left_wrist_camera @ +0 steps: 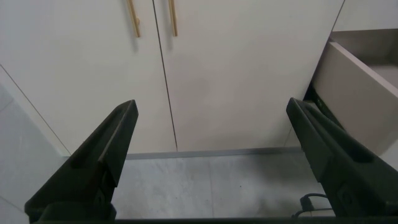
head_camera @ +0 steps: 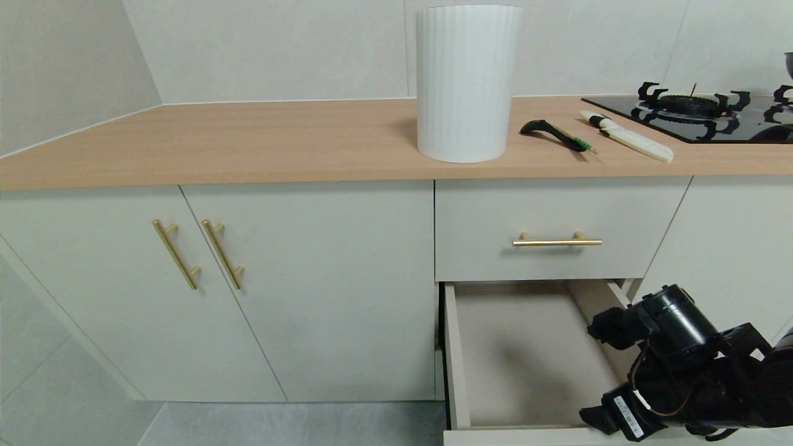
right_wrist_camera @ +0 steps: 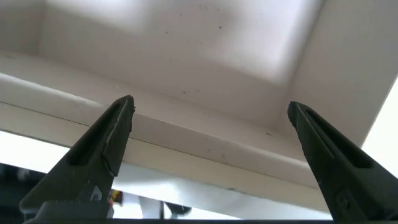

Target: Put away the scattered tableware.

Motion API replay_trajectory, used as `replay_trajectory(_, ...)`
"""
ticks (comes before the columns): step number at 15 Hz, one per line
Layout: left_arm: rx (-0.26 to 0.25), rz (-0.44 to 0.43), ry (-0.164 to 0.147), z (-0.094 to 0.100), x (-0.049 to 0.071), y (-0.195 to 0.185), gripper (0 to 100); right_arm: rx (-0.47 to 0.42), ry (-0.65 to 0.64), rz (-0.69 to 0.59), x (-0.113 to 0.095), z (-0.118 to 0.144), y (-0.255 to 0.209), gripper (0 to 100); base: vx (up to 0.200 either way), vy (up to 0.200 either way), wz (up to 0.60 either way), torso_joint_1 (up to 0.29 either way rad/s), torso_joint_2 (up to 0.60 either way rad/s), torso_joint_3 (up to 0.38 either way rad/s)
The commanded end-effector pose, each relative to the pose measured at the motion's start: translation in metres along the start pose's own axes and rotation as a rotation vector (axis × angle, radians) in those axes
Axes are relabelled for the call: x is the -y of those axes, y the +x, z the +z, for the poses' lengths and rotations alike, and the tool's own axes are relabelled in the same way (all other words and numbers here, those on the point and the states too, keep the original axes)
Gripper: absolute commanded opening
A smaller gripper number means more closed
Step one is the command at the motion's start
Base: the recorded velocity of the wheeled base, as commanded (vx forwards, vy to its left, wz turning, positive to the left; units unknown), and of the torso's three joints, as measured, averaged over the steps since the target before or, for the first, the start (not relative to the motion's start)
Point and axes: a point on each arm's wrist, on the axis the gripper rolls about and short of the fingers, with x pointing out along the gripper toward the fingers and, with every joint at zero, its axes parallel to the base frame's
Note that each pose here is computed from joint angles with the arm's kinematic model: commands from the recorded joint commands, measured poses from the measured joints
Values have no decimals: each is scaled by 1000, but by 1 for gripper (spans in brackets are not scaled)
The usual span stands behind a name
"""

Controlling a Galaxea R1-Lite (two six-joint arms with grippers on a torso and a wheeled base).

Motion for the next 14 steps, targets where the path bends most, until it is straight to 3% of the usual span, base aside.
replay_trajectory(1, 0, 0, 0, 0, 0, 0, 100, -20, -40, 10, -4, -5, -7, 100, 0, 0, 0, 0, 0, 0)
replay_trajectory(5, 0, 0, 0, 0, 0, 0, 100, -109, -121, 19, -9, -16, -11, 100, 0, 0, 0, 0, 0, 0)
replay_trajectory(11, 0, 0, 0, 0, 0, 0, 100, -71, -94, 12, -8, -5, -14, 100, 0, 0, 0, 0, 0, 0)
replay_trajectory(14, 0, 0, 0, 0, 0, 0, 100, 42, 166, 2, 0, 23, -18, 100, 0, 0, 0, 0, 0, 0)
